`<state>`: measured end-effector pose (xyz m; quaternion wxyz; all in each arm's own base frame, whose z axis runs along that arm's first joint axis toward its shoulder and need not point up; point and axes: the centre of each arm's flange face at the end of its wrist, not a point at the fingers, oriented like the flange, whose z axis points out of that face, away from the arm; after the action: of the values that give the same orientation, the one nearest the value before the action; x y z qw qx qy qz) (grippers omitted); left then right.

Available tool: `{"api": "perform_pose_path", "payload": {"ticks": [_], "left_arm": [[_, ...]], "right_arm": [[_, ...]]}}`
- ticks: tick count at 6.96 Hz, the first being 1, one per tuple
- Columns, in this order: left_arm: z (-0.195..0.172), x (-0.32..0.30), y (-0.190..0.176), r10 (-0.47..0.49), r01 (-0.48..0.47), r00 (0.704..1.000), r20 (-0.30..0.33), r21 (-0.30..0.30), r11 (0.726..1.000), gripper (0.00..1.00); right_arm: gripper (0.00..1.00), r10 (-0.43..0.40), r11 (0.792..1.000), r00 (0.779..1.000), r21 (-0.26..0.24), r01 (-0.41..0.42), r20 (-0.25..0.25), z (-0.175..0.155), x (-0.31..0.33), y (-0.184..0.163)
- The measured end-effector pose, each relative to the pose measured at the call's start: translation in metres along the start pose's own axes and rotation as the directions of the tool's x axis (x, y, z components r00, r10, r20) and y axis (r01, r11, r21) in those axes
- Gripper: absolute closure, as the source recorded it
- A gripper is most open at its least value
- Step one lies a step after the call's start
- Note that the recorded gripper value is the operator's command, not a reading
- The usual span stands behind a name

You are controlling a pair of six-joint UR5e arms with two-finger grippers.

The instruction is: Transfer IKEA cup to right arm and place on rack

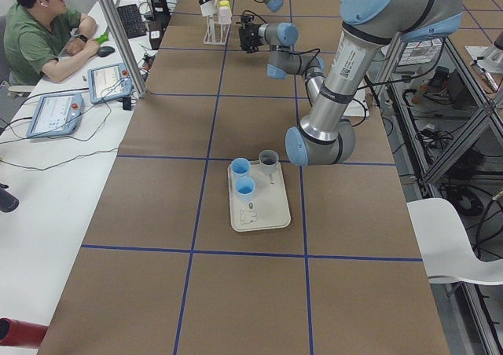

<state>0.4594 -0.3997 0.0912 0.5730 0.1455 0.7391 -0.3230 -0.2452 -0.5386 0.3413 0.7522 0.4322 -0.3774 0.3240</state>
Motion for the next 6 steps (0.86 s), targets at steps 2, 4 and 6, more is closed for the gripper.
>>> {"api": "perform_pose_path", "payload": {"ticks": [2, 4, 6], "left_arm": [[-0.020, -0.002, -0.050, 0.101, -0.101, 0.985, 0.140, -0.009, 0.995, 0.00], [-0.030, -0.017, -0.077, 0.142, -0.138, 0.969, 0.200, -0.033, 0.990, 0.00], [-0.033, -0.024, -0.084, 0.148, -0.143, 0.965, 0.217, -0.040, 0.989, 0.00]], "right_arm": [[1.00, -0.137, 0.990, 0.984, 0.023, 0.141, -0.110, -0.002, 0.040, 0.005], [1.00, -0.204, 0.977, 0.962, 0.032, 0.213, -0.179, -0.013, 0.078, 0.011], [1.00, -0.272, 0.959, 0.934, 0.017, 0.284, -0.231, -0.018, 0.092, 0.036]]}}
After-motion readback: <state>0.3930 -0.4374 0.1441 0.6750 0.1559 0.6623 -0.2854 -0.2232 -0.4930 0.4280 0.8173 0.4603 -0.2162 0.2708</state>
